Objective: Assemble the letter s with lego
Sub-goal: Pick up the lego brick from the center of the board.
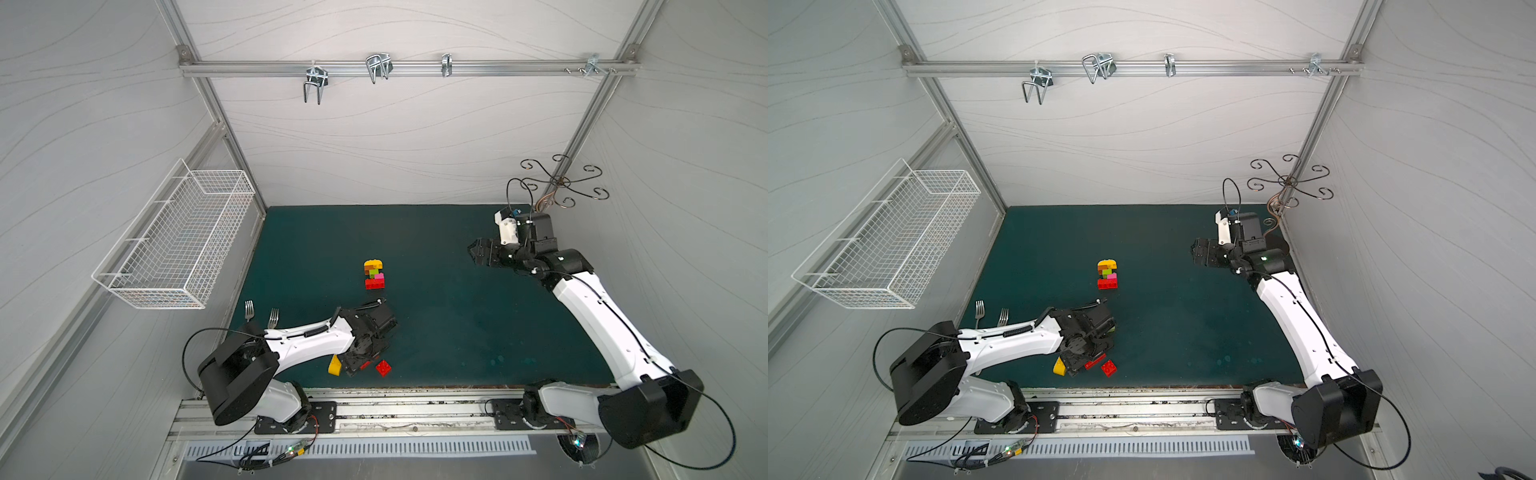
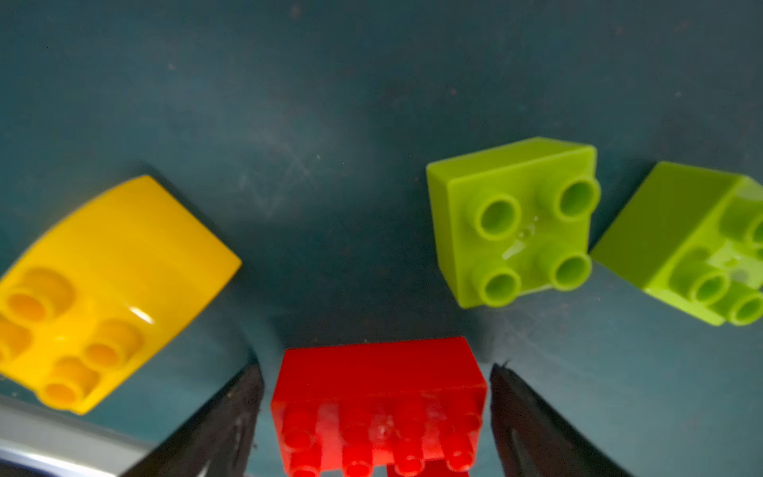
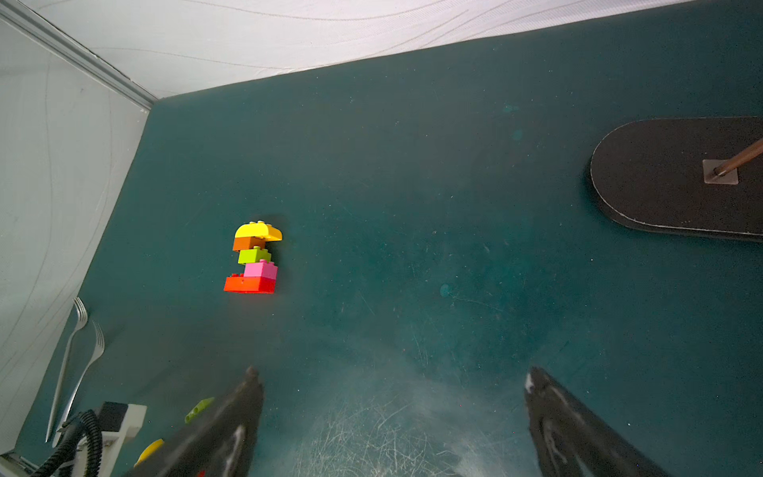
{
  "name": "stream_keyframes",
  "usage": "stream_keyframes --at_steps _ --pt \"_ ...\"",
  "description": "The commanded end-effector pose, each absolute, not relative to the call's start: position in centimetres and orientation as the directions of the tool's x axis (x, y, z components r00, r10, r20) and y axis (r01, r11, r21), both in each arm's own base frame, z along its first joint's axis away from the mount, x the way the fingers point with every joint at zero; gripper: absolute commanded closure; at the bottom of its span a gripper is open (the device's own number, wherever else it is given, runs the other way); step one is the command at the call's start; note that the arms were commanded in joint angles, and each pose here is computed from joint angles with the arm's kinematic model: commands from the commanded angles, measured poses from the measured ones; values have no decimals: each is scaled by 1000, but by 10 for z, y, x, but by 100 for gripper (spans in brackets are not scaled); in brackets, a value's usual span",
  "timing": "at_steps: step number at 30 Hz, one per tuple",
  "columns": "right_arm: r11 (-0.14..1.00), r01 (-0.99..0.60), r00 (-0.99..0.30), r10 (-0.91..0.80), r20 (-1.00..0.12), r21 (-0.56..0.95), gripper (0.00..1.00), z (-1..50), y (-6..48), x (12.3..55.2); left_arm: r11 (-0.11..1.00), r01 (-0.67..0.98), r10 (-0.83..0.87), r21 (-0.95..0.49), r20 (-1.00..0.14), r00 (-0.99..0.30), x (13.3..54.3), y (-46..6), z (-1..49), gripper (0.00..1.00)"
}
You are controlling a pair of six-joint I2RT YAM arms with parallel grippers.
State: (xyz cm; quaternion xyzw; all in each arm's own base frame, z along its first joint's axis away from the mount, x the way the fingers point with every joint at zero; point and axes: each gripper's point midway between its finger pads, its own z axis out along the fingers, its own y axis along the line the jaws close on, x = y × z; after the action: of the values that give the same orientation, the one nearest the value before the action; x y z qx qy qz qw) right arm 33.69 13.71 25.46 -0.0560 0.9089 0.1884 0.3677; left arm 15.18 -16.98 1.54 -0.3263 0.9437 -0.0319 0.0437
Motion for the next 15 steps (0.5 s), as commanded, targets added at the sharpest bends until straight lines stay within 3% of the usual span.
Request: stream_keyframes --at_steps 1,8,15 --pt "930 -239 -716 25 -698 279 1 250 132 334 779 -619 -626 -101 -66 -777 154 -172 15 18" --pt "959 -98 -682 129 -720 265 1 255 107 333 826 -555 -563 -97 -86 -822 152 -177 32 41" --pt "937 -88 -747 162 -645 338 1 252 110 335 909 -403 -416 -109 -172 -893 170 -195 94 42"
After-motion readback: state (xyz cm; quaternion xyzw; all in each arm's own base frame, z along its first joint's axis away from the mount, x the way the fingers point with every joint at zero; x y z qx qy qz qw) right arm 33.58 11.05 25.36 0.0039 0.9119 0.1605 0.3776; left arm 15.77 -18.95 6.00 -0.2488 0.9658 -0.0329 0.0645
